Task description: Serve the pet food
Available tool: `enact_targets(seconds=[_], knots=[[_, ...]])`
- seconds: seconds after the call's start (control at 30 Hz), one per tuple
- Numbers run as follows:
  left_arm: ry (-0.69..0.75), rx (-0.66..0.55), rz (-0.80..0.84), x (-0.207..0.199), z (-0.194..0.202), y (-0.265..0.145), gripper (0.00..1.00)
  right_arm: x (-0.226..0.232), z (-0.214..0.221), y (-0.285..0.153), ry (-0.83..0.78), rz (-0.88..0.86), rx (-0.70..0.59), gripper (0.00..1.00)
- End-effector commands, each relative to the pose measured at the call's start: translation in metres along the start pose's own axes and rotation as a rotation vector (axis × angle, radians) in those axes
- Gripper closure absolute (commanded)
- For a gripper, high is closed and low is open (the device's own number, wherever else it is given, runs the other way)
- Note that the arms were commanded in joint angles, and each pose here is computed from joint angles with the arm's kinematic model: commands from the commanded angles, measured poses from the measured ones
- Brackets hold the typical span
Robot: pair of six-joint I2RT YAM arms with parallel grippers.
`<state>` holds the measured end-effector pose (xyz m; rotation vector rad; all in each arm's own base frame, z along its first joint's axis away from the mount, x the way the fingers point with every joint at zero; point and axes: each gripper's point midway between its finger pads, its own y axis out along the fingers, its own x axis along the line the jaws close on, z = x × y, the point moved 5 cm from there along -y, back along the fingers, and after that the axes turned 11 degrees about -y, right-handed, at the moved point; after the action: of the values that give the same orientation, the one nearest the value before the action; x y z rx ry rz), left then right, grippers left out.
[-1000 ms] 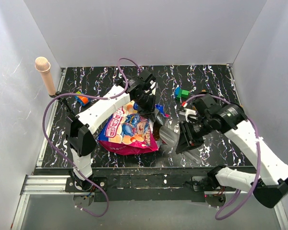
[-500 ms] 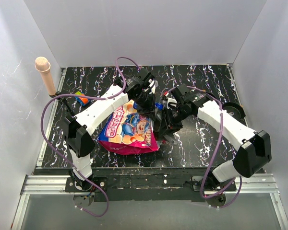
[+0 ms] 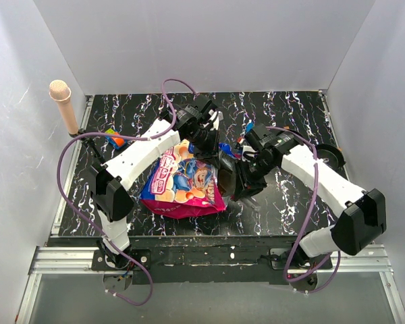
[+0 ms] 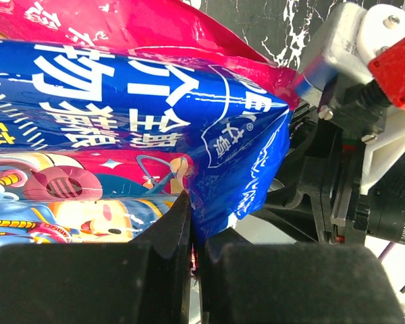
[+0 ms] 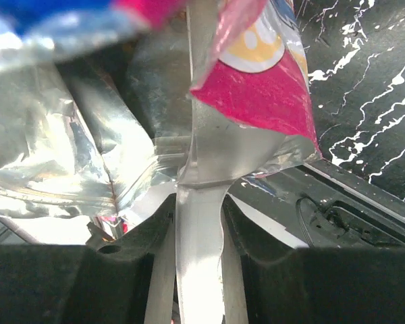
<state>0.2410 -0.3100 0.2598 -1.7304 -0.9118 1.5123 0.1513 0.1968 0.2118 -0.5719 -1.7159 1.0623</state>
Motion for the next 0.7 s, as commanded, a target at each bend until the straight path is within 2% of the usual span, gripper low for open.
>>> enact_targets(seconds=[0.0, 0.1, 0.27, 0.4, 0.53, 0.67], knots=[[0.044, -0.054, 0.212, -0.039, 0.002, -0.041, 1.00, 0.002, -0.005, 0.003, 0.032, -0.028, -0.013, 0.99], [0.023, -0.055, 0.195, -0.036, 0.001, -0.037, 1.00, -0.007, -0.011, 0.013, 0.130, 0.028, 0.100, 0.99], [-0.006, -0.028, 0.180, -0.031, 0.004, -0.027, 1.00, -0.019, 0.009, 0.003, 0.160, 0.163, 0.168, 0.99], [-0.039, 0.026, 0.237, -0.035, 0.007, -0.016, 1.00, -0.013, 0.008, 0.020, 0.191, 0.060, 0.189, 0.99], [-0.088, 0.078, 0.256, -0.039, 0.009, 0.004, 1.00, -0.009, -0.027, 0.057, 0.240, -0.063, 0.122, 0.99], [-0.159, 0.071, 0.205, -0.038, 0.011, 0.030, 1.00, -0.006, -0.108, 0.116, 0.233, -0.228, -0.022, 0.99]])
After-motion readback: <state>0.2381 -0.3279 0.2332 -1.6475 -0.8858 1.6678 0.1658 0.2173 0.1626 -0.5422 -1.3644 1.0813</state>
